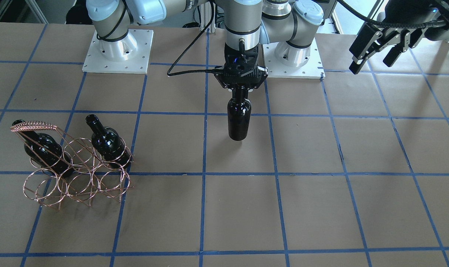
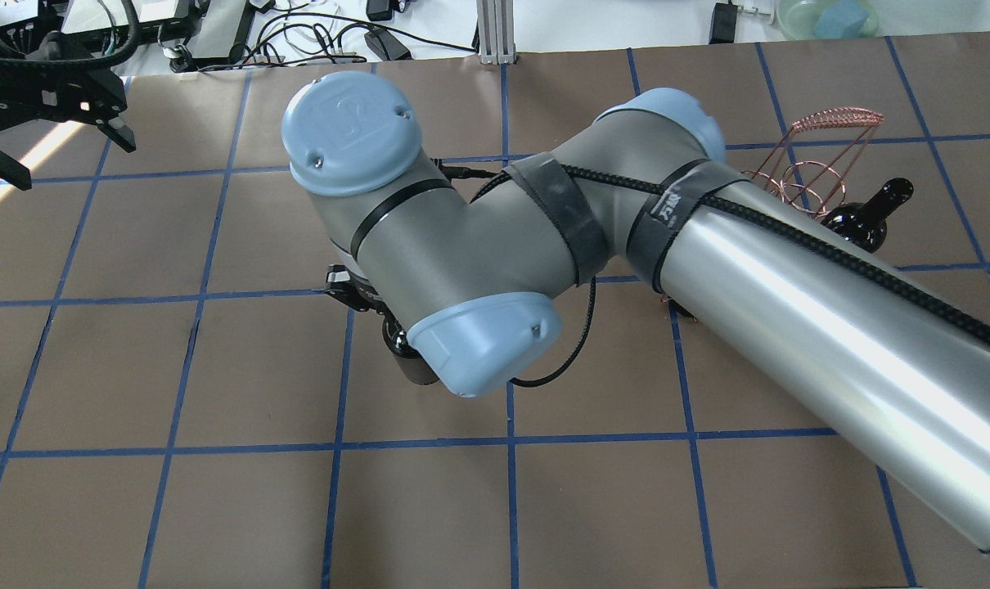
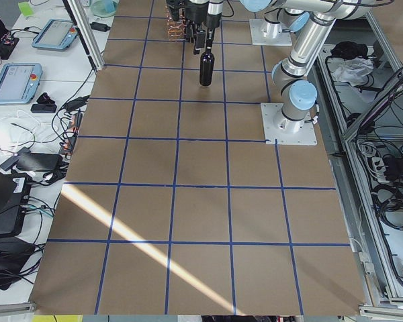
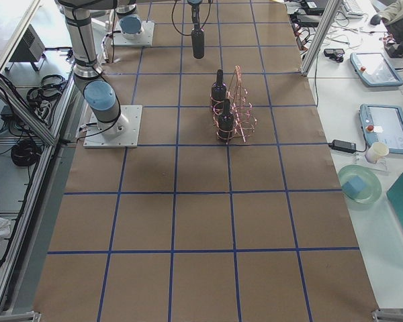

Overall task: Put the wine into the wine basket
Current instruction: 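Carry the bottle with the right gripper to the wine rack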

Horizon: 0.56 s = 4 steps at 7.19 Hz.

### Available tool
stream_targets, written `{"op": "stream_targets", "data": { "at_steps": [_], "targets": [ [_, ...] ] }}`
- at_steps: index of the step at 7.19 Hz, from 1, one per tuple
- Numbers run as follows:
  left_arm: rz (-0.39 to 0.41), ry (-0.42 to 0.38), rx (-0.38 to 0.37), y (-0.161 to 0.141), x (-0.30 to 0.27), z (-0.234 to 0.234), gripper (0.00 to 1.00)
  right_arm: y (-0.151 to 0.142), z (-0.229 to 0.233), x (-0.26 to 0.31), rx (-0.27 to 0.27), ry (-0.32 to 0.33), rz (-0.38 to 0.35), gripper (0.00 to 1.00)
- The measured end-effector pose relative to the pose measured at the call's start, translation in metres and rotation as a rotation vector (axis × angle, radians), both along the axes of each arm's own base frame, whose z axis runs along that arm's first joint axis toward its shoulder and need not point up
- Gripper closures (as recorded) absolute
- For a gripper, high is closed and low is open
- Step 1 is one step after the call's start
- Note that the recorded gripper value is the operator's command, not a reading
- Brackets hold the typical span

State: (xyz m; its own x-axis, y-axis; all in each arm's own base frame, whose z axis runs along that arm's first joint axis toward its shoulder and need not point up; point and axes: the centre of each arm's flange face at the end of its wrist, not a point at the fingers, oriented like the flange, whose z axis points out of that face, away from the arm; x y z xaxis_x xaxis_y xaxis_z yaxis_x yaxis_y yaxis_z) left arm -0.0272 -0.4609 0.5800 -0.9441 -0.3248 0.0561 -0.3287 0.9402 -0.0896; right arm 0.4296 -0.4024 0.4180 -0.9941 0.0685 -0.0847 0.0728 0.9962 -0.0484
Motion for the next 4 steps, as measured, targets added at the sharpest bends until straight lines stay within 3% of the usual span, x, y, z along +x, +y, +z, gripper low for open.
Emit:
{"op": "stream_targets", "data": {
  "at_steps": [2, 4],
  "targets": [
    [-0.023, 0.008, 0.029, 0.003, -0.033, -0.011, 0.00, -0.012, 0.056, -0.103, 0.052, 0.057, 0.019, 1.00],
    [0.024, 0.017, 0.070, 0.013, -0.104, -0.033, 0.00, -0.014, 0.091, -0.206, 0.113, 0.118, 0.142, 1.00]
  ]
}}
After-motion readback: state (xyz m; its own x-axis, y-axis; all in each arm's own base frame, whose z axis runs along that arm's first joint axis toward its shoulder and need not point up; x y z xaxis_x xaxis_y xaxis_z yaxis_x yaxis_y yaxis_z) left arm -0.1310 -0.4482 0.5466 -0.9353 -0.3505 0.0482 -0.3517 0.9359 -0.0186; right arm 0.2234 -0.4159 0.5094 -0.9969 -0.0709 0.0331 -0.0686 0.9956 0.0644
